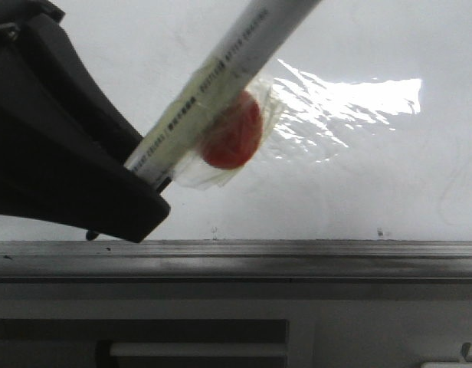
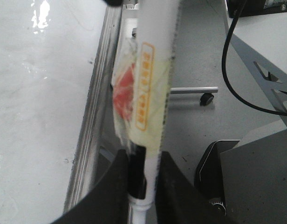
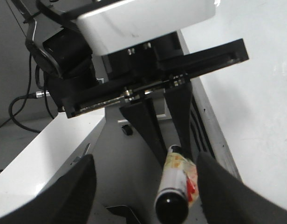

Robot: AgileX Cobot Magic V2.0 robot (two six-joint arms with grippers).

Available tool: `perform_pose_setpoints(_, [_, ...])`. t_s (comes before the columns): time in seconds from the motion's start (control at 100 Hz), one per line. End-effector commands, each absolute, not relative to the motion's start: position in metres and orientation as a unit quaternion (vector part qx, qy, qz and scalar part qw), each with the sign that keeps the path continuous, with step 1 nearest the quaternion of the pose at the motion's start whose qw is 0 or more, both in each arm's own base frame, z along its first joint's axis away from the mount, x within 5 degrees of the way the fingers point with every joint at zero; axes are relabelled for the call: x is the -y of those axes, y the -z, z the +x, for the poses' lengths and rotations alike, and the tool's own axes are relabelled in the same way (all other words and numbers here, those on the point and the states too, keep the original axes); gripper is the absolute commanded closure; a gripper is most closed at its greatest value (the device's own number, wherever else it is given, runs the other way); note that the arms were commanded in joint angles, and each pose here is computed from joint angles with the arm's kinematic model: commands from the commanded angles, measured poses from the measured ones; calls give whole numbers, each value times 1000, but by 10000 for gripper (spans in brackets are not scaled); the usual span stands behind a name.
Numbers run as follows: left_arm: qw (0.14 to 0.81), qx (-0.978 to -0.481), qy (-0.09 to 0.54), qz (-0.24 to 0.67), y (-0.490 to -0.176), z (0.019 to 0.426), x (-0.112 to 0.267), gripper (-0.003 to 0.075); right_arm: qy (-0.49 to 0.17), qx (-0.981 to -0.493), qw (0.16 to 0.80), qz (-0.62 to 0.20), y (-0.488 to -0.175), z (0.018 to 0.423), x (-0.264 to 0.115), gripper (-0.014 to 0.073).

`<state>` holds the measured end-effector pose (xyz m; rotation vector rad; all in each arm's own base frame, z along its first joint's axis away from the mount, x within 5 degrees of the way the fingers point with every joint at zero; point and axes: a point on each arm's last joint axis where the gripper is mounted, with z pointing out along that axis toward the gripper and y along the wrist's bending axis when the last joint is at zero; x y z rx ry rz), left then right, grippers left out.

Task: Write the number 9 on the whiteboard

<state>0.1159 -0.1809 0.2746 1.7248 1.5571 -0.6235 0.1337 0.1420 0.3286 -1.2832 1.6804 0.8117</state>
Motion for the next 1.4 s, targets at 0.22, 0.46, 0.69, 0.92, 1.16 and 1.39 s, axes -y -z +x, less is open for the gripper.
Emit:
perform_pose_setpoints(0.22, [393, -600, 253, 649, -292, 117, 183, 741, -332, -637, 445, -535, -333, 136, -170, 187])
perform_pose_setpoints(0.46, [393, -600, 256, 648, -292, 117, 183, 741, -330, -641, 438, -538, -327, 138, -178, 389])
perform_pose_setpoints(0.69, [393, -601, 257, 647, -292, 117, 183, 741, -317, -655, 415, -546, -315, 144, -181, 608])
perform_pose_setpoints(0.92, [393, -602, 257, 646, -292, 117, 183, 741, -318, -656, 414, -546, -315, 145, -181, 655])
perform_pose_setpoints(1.16, [429, -632, 290, 577, -311, 111, 175, 466, -317, -675, 411, -524, -334, 143, -177, 655])
perform_pose_setpoints(1.39, [517, -613, 313, 508, -352, 86, 143, 160, -195, -722, 368, -552, -381, 148, -158, 655])
